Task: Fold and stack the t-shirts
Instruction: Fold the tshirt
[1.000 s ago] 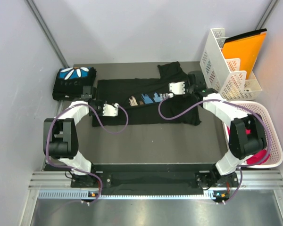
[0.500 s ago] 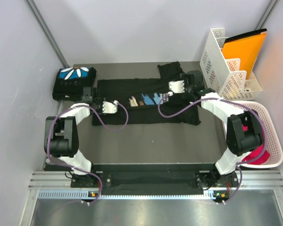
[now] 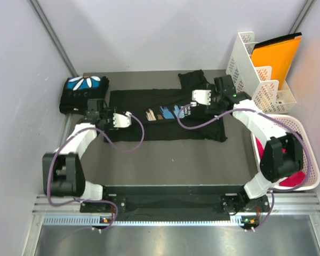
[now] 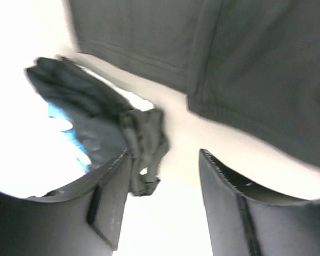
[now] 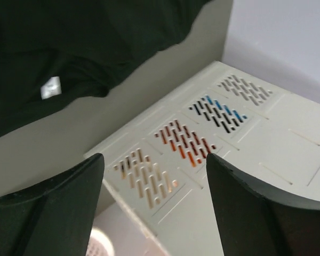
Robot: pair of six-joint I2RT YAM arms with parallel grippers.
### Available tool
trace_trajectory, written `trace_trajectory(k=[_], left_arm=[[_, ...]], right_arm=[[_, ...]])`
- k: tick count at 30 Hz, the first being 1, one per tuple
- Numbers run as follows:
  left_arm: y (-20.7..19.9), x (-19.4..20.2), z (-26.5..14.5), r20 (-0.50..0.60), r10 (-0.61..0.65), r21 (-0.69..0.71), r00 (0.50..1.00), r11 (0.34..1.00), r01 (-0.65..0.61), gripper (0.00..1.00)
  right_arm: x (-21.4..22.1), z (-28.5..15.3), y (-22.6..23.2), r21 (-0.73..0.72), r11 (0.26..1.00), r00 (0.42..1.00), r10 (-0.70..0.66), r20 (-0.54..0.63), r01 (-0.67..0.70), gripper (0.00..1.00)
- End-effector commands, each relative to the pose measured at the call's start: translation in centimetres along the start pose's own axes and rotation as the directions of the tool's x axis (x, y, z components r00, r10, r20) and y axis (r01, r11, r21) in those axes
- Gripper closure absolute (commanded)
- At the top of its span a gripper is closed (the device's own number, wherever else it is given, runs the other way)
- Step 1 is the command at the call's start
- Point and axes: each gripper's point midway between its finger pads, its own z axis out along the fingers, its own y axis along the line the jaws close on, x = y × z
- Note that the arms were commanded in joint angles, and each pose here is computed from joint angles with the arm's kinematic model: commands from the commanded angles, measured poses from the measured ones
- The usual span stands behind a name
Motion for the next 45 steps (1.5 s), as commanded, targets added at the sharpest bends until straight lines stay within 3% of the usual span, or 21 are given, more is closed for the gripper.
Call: trace_trajectory(k=[1, 6, 10, 28, 32, 41, 45], left_arm=[[-3.4, -3.0, -5.5, 0.165, 0.071, 0.069, 0.984, 0.994, -0.084, 0.36], [-8.6, -3.1, -7.2, 0.195, 0.193, 0.105, 0.962, 0.971, -0.216, 0.34], [-11.8, -3.0, -6.5, 0.208, 0.202, 0.136, 0.957, 0.963, -0.232, 0.34], [-13.0, -2.2, -3.8, 0.183, 0.167, 0.198, 0.969, 0.959, -0.202, 0.37], [-13.1, -2.1, -3.6, 0.181, 0.169, 0.21, 0.969, 0.956, -0.206, 0.47], [-12.6, -1.9, -3.3, 0.175, 0.173, 0.24, 0.969, 0.947, -0.213, 0.53], [-12.7, -1.4, -2.8, 0.157, 0.17, 0.285, 0.973, 0.935, -0.209, 0.85]], right_arm=[[-1.1, -6.8, 5.6, -0.3, 0.95, 0.989, 0.117, 0.086, -0.087, 0.26], [0.1, -8.2, 11.1, -0.379, 0.925, 0.994, 0.049, 0.094, -0.01, 0.27], [0.5, -7.9, 13.9, -0.425, 0.905, 0.996, 0.032, 0.086, 0.008, 0.27], [-2.1, -4.8, 19.3, -0.454, 0.886, 0.992, -0.038, 0.122, 0.09, 0.27], [-2.5, -4.0, 19.3, -0.447, 0.89, 0.991, -0.034, 0.126, 0.087, 0.27], [-2.9, -2.0, 19.9, -0.458, 0.885, 0.992, -0.035, 0.121, 0.087, 0.27], [-2.8, -1.4, 20.1, -0.454, 0.887, 0.993, -0.034, 0.115, 0.084, 0.27]])
